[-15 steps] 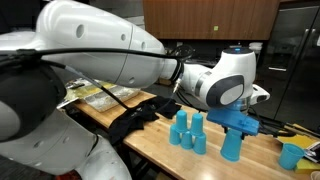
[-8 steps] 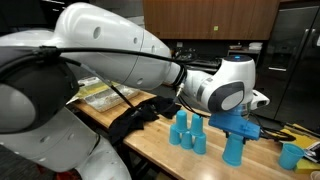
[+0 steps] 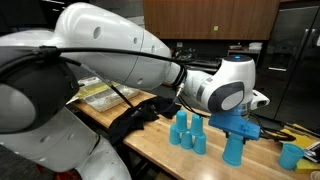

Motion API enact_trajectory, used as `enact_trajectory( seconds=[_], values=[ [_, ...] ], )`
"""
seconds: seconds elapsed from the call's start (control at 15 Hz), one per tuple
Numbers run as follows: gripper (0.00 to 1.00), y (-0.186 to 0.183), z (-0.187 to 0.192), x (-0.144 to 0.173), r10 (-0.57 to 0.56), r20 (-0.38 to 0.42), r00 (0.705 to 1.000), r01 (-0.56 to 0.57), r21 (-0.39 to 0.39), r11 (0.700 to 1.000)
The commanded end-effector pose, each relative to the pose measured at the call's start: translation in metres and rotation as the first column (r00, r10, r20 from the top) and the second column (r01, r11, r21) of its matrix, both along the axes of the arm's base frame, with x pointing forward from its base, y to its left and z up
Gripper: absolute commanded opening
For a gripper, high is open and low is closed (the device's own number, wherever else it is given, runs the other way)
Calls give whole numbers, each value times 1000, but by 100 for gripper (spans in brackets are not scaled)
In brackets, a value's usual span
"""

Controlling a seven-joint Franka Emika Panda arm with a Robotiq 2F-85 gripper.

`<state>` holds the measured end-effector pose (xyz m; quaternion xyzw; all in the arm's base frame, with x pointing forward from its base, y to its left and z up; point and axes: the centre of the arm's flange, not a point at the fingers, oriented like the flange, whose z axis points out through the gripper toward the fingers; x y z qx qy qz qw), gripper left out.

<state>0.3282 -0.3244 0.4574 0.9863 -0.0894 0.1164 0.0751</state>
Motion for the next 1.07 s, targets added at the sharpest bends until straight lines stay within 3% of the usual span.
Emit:
enact_trajectory(
  seconds=[0.0, 0.2, 0.27, 1.0],
  values=[
    [61, 0, 0, 0, 0, 0, 1000, 0, 0, 1000],
    [61, 0, 0, 0, 0, 0, 1000, 0, 0, 1000],
    [36, 0, 0, 0, 0, 0, 1000, 0, 0, 1000],
    [36, -25, -15, -3, -88, -24, 996, 88, -10, 996]
  ],
)
